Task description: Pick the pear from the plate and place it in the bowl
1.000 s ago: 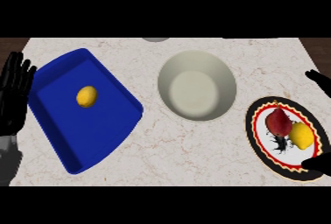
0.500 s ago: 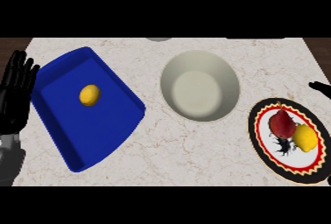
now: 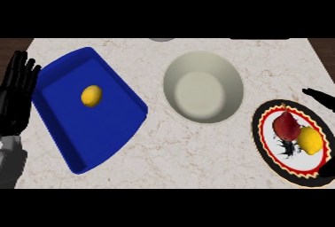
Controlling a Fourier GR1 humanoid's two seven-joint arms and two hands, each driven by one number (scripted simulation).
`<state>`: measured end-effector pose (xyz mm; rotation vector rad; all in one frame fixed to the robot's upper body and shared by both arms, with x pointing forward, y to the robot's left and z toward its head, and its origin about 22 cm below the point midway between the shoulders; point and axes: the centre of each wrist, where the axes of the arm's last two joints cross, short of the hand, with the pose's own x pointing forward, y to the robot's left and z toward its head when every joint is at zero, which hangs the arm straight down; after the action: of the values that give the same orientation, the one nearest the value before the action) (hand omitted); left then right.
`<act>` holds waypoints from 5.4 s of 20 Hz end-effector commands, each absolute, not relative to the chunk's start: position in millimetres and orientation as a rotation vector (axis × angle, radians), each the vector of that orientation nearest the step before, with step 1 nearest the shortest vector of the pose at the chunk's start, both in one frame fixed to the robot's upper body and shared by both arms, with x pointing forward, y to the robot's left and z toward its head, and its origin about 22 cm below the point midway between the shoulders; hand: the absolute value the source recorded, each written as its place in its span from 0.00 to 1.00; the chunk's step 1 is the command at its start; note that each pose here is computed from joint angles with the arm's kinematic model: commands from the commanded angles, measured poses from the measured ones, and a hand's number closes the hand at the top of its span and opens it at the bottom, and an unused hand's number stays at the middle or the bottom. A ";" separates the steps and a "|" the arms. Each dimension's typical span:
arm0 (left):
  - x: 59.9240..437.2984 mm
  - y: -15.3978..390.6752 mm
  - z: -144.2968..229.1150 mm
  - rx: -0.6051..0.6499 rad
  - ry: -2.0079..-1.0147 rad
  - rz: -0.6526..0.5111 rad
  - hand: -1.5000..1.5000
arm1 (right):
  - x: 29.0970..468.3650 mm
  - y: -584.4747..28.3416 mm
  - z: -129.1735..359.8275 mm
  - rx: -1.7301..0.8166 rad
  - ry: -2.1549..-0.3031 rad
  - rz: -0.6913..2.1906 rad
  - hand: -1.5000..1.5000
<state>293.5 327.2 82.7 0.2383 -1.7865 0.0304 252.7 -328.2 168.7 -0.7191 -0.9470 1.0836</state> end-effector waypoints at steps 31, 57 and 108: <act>289.2 340.7 77.5 0.249 -1.782 0.031 0.50 | 286.1 -369.0 52.7 -0.688 -0.923 1.099 0.00; 279.3 320.4 104.9 0.238 -1.772 0.035 0.50 | 310.7 -359.6 19.2 -0.794 -1.020 1.112 1.00; 295.2 333.6 80.2 0.237 -1.783 0.010 0.50 | 456.6 -315.0 277.2 -0.138 -1.776 1.404 1.00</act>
<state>301.8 324.2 79.2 0.2262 -1.7877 0.0148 444.1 -354.2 292.2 -0.3784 -1.8248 1.2920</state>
